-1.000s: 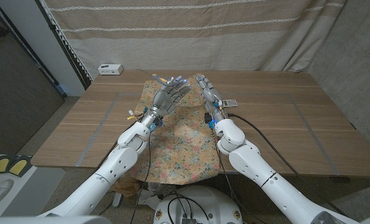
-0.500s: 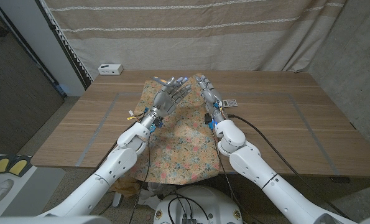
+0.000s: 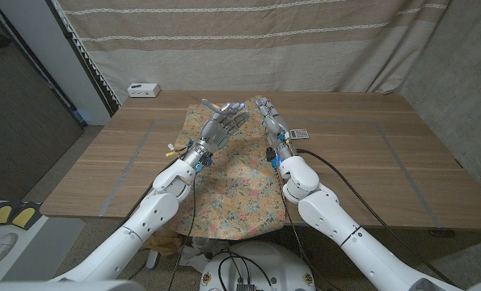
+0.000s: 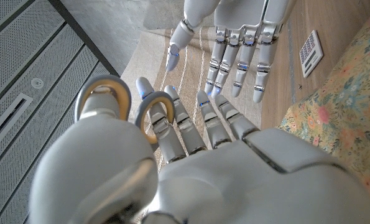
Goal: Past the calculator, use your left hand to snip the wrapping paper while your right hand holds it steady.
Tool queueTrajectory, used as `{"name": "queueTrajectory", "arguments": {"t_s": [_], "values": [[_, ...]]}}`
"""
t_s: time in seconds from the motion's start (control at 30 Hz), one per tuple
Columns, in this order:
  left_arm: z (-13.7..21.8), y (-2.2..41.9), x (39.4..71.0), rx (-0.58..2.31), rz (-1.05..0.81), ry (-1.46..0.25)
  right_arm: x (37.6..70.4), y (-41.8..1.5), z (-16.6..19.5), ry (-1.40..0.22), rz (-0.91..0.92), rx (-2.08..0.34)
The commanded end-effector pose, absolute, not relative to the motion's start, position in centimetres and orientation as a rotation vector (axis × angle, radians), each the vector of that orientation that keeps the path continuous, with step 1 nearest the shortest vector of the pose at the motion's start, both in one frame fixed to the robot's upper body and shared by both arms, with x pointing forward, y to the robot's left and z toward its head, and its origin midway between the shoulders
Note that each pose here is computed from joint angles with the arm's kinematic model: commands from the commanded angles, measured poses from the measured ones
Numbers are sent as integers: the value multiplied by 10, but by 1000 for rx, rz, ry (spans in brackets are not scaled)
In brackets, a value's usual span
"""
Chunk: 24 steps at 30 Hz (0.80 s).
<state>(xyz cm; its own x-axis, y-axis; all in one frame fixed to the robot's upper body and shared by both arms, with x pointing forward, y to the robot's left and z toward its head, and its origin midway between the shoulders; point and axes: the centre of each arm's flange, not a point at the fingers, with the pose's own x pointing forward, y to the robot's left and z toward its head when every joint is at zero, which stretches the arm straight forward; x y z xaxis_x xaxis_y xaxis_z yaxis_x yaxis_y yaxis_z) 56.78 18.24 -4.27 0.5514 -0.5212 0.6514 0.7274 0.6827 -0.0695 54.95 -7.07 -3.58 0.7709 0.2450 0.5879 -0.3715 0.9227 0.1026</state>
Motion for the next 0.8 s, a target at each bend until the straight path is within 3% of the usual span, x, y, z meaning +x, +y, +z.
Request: {"name": "queueTrajectory", "arguments": {"t_s": [0.03,0.8], "values": [[-45,182,567,-354,-739,-642,547,-73,-35,-613,329,220],[-50,184,564,-333,-698,-640,542,-75,-34,-630,314,221]]}}
